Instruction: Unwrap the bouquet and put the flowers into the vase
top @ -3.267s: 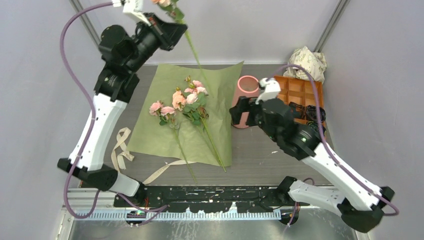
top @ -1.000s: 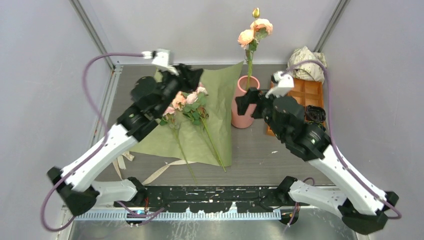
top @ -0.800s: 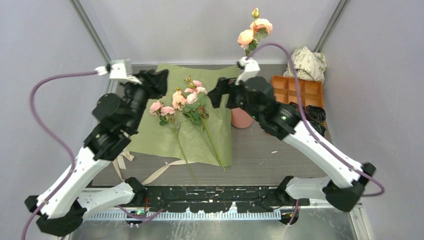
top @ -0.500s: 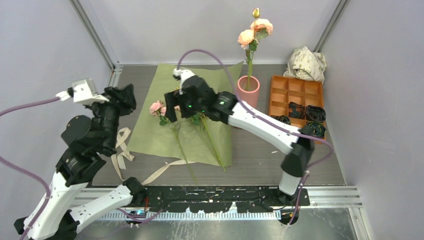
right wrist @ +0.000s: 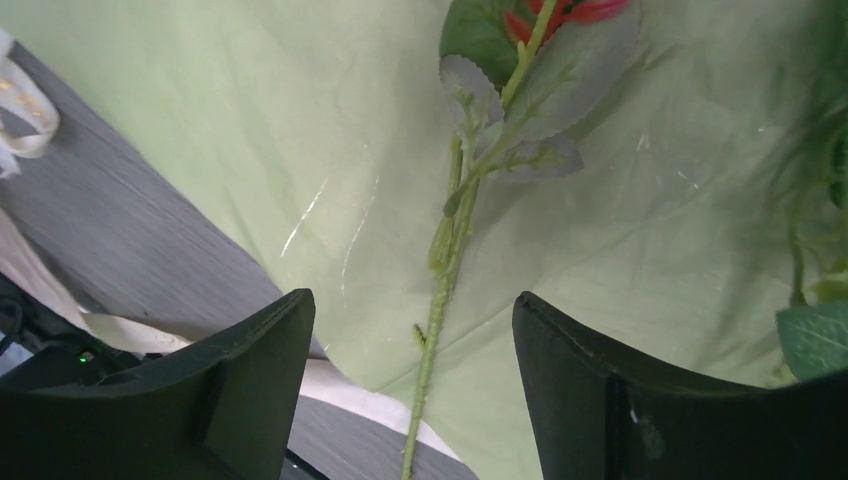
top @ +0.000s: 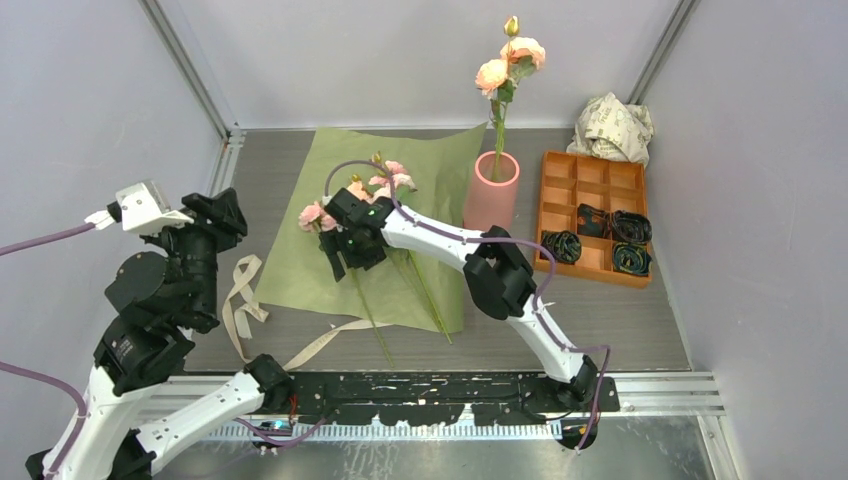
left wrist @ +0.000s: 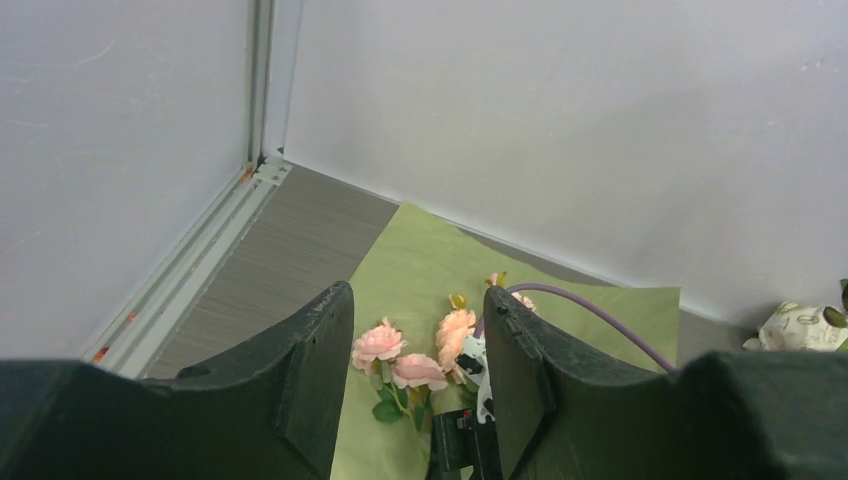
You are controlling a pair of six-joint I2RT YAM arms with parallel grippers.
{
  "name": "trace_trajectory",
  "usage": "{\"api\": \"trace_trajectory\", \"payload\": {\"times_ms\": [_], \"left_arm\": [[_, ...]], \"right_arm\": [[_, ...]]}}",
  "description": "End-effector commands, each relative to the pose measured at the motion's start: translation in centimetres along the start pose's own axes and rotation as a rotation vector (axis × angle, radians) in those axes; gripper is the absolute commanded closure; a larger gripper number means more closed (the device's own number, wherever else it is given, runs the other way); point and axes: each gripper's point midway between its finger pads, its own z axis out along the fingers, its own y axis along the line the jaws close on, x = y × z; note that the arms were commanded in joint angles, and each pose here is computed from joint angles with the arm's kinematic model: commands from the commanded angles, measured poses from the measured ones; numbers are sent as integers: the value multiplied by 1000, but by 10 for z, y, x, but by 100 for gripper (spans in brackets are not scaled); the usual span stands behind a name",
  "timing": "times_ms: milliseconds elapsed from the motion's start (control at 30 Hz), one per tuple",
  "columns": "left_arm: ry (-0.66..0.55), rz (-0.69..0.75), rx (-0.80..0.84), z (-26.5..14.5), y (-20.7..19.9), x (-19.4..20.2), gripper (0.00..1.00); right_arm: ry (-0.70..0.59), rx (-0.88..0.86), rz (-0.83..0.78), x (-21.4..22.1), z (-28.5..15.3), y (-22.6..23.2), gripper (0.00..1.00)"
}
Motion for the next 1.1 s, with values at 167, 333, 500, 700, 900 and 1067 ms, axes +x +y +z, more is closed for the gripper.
{"api": "trace_trajectory", "payload": {"times_ms": [167,333,500,700,900,1067], "left_arm": [[18,21,-27,2,2,9,48],[21,27,-35,1,6,10,47],[22,31,-43,0,9,12,47],[23,38,-51,-3,14,12,47],[16,30,-58,-5,20,12,47],[13,29,-61,-7,22,11,47]], "right_arm": [[-43,-43,-1,-21,7,13,27],[-45,-12,-3,-23,19,6,32],[-61,76,-18,-27,30,-12,40],[-72,166,-36,-27,42,-31,55],[-69,180,-29,-25,48,-34,73],[-81,177,-29,-29,44,-32,86]]}}
